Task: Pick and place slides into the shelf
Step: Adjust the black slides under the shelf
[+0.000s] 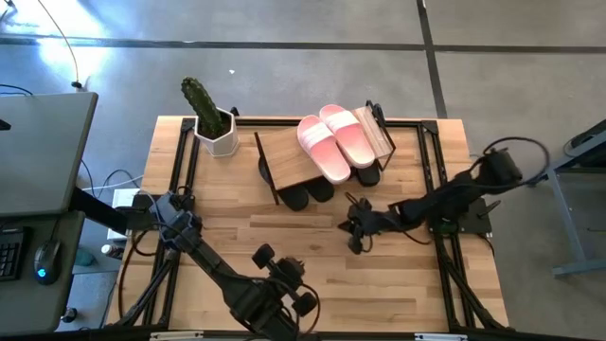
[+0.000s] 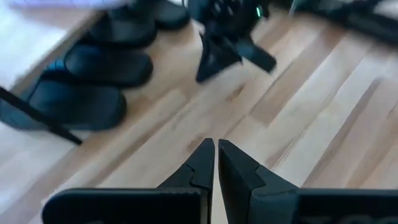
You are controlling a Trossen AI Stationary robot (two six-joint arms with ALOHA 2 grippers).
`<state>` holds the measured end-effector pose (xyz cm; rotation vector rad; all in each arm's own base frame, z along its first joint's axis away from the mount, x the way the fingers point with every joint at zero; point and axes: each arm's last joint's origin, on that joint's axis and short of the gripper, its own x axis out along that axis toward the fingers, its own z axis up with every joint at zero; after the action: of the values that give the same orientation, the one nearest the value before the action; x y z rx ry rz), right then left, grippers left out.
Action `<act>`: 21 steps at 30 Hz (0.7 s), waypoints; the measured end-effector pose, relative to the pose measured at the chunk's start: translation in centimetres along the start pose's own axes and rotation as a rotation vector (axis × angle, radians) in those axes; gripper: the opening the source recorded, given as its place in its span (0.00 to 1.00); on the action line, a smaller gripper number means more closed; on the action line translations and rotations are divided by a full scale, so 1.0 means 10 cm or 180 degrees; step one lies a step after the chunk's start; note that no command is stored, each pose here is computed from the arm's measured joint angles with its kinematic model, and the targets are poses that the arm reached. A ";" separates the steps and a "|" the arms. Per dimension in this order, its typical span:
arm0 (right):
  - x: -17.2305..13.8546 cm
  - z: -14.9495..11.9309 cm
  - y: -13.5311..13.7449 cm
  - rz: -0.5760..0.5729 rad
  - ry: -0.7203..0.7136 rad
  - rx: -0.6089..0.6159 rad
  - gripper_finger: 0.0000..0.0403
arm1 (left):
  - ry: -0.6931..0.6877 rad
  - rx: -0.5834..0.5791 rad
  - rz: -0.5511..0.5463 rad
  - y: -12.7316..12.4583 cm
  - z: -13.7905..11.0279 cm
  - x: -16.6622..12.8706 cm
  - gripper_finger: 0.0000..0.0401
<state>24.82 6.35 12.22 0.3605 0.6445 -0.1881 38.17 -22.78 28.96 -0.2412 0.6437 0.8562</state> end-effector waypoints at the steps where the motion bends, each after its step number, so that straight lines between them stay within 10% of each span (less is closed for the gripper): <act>1: -0.05 0.01 0.04 0.0066 -0.0032 -0.0034 0.00 | -0.0069 -0.0049 -0.0026 0.04 0.06 -0.05 0.03; 21: -0.90 0.33 0.15 0.0237 -0.0713 -0.0268 0.00 | -0.1231 -0.0309 -0.0917 1.58 2.21 -0.63 0.03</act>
<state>20.06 7.04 20.61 0.2769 0.4159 -0.1275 32.54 -6.74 51.00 -0.2408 0.1993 0.6324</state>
